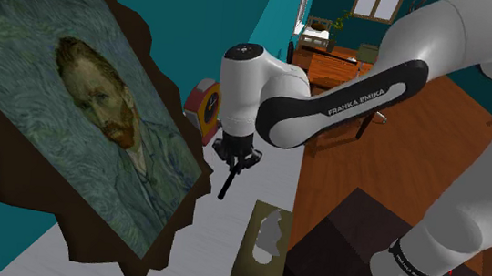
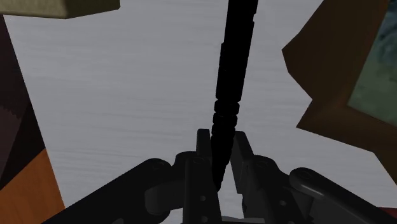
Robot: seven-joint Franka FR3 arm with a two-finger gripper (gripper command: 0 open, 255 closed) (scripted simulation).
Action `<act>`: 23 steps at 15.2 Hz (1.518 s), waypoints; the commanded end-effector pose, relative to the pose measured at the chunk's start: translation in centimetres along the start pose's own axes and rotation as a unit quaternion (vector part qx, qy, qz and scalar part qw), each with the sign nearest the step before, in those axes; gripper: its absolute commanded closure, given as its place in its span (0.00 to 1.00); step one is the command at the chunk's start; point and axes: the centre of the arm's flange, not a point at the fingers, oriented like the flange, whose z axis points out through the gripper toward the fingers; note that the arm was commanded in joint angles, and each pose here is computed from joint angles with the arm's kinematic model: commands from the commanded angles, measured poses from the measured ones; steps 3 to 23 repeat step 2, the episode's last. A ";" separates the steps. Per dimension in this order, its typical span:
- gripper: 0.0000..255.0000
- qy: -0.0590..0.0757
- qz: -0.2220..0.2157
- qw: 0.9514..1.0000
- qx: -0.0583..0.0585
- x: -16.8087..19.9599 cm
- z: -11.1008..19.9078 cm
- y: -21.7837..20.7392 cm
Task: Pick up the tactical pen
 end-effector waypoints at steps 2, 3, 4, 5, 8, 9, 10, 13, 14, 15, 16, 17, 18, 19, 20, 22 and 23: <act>1.00 0.000 0.000 1.000 0.000 0.0 -0.7 0.0; 1.00 0.000 0.000 1.000 0.000 0.0 -0.7 0.0; 1.00 0.000 0.000 1.000 0.000 0.0 -0.7 0.0; 1.00 0.000 0.000 1.000 0.000 0.0 -0.7 0.0; 1.00 0.000 0.000 1.000 0.000 0.0 -0.7 0.0; 1.00 0.000 0.000 1.000 0.000 0.0 -0.7 0.0; 1.00 0.000 0.000 1.000 0.000 0.0 -0.7 0.0; 1.00 0.000 0.000 1.000 0.000 0.0 -0.7 0.0; 1.00 0.000 0.000 1.000 0.000 0.0 -0.7 0.0; 1.00 0.000 0.000 1.000 0.000 0.0 -0.7 0.0; 1.00 0.000 0.000 1.000 0.000 0.0 -0.7 0.0; 1.00 0.000 0.000 1.000 0.000 0.0 -0.7 0.0; 1.00 0.000 0.000 1.000 0.000 0.0 -0.7 0.0; 1.00 0.000 0.000 1.000 0.000 0.0 -0.7 0.0; 1.00 0.000 0.000 1.000 0.000 0.0 -0.7 0.0; 1.00 0.000 0.000 1.000 0.000 0.0 -0.7 0.0; 1.00 0.000 0.000 1.000 0.000 0.0 -0.7 0.0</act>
